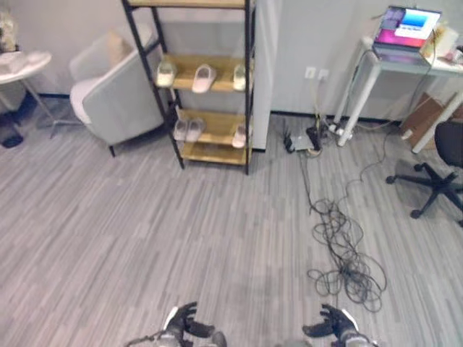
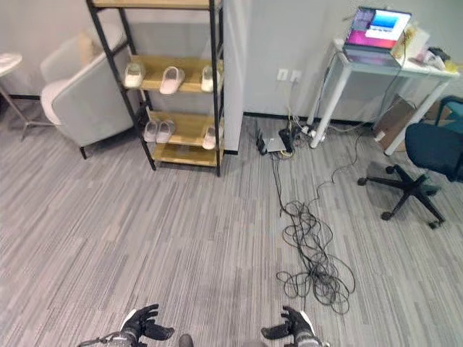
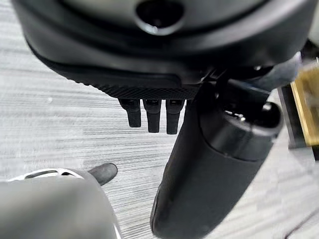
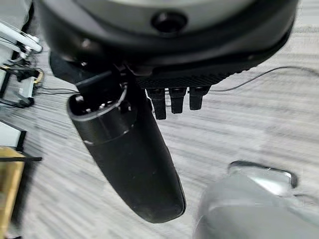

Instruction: Arrange the slippers neatly on the shoe rack.

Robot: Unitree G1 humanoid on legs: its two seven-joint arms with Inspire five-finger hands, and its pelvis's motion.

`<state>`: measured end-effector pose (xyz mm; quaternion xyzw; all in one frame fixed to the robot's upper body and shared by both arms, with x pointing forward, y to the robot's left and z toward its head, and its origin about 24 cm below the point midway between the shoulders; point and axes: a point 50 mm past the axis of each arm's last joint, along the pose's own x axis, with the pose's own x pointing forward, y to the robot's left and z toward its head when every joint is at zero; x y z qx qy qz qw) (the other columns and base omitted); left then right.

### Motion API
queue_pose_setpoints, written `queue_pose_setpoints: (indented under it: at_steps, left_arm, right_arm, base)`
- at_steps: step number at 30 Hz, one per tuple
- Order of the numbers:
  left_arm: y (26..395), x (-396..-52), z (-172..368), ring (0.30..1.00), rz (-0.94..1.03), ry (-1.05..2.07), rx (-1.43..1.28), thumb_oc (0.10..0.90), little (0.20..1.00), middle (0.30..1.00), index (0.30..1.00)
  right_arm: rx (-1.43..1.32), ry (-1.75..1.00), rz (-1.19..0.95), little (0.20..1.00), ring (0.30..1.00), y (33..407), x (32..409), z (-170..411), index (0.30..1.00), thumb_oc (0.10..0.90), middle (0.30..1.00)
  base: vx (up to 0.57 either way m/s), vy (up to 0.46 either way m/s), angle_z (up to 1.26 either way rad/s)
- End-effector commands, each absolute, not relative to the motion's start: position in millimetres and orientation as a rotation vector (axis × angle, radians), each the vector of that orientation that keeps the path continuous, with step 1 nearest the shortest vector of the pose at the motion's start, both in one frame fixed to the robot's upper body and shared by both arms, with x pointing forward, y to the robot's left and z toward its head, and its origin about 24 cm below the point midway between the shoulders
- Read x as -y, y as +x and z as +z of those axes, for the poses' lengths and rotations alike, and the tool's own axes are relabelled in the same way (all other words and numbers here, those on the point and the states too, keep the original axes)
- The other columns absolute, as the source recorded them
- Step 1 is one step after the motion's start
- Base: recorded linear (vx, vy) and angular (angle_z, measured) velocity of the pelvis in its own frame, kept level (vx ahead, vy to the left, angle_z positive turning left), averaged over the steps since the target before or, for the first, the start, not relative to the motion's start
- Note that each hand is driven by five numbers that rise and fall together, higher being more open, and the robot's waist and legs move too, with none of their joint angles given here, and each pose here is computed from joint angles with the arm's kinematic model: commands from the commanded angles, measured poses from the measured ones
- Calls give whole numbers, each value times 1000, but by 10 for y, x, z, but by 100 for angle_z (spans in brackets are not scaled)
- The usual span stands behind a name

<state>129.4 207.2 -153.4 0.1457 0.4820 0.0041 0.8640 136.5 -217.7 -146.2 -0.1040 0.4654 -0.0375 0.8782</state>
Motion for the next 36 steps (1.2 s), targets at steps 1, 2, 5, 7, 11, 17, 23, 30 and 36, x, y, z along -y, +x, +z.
queue_pose_setpoints:
  at_steps: [1, 2, 5, 7, 11, 17, 23, 30, 36]
  left_arm:
    - [1290, -1988, -1531, 900, -4, 292, -972, 800, 900, 900, 900]
    - [1305, -1978, -1527, 900, -12, 295, -966, 800, 900, 900, 900]
    - [1357, -1958, -1514, 900, -14, 290, -953, 800, 900, 900, 900]
    - [1351, -1949, -1520, 900, -21, 297, -957, 800, 900, 900, 900]
    - [1362, -1877, -1521, 900, -48, 291, -946, 800, 900, 900, 900]
    - [1485, -1848, -1473, 900, -57, 295, -904, 800, 900, 900, 900]
    - [1422, -1904, -1487, 900, -47, 302, -920, 800, 900, 900, 900]
    - [1300, -1999, -1530, 900, -17, 310, -974, 800, 900, 900, 900]
    - [1337, -2001, -1511, 900, -36, 319, -960, 800, 900, 900, 900]
  right_arm:
    - [-835, -281, -52, 900, 900, 1616, 2270, -1291, 900, 800, 900]
    - [-833, -287, -53, 900, 900, 1611, 2287, -1286, 900, 800, 900]
    - [-846, -286, -60, 900, 900, 1593, 2315, -1294, 900, 800, 900]
    - [-868, -289, -66, 900, 900, 1535, 2345, -1318, 900, 800, 900]
    - [-882, -275, -93, 900, 900, 1448, 2422, -1327, 900, 800, 900]
    - [-881, -254, -136, 900, 900, 1408, 2480, -1321, 900, 800, 900]
    - [-906, -229, -167, 900, 900, 1325, 2503, -1350, 900, 800, 900]
    - [-900, -232, -159, 900, 900, 1360, 2471, -1350, 900, 800, 900]
    - [-878, -238, -82, 900, 900, 1451, 2353, -1336, 900, 800, 900]
  base:
    - [304, -86, -11]
    - [303, -112, 7]
    - [375, -157, 17]
    - [294, -193, 47]
    - [210, -179, 52]
    - [190, -187, 34]
    - [339, -52, 1]
    - [391, 61, 1]
    - [353, 125, -28]
